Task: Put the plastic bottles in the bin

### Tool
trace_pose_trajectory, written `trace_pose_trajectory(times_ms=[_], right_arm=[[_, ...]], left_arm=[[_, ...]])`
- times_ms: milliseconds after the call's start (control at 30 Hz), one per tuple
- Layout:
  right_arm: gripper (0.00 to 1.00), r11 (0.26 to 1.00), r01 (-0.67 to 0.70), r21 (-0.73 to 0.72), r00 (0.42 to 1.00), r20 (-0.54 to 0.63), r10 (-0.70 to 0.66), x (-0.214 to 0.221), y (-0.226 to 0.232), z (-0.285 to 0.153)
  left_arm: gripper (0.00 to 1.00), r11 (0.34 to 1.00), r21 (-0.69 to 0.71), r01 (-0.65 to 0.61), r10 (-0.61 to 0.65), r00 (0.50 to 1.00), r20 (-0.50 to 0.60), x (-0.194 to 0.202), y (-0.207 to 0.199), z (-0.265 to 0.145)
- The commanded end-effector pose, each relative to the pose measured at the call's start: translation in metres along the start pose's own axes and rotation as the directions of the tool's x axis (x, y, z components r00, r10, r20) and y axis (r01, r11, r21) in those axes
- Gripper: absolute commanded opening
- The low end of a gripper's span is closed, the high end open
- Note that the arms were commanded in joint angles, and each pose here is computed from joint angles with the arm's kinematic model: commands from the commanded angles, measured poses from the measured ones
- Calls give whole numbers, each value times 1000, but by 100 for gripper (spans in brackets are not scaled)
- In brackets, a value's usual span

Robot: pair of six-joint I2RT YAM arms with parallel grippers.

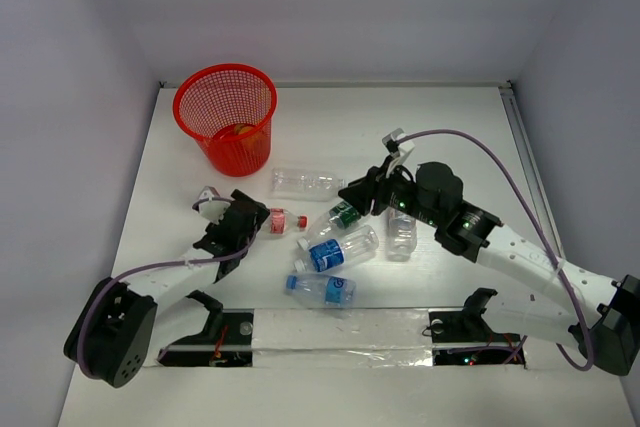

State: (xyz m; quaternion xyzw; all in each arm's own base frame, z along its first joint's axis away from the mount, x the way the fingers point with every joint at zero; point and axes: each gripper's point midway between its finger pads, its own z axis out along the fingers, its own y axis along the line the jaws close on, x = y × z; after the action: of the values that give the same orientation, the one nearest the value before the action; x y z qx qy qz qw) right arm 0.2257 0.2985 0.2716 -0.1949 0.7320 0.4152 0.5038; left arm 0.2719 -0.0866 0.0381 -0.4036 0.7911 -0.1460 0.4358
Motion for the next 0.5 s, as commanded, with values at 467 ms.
trace_pose_trajectory(times_ms=[467], right_arm=[[46,999,18,-47,999,40,-16,-2,5,10]], left_arm=[[49,986,131,99,-128,962,242,-71,-44,-25]])
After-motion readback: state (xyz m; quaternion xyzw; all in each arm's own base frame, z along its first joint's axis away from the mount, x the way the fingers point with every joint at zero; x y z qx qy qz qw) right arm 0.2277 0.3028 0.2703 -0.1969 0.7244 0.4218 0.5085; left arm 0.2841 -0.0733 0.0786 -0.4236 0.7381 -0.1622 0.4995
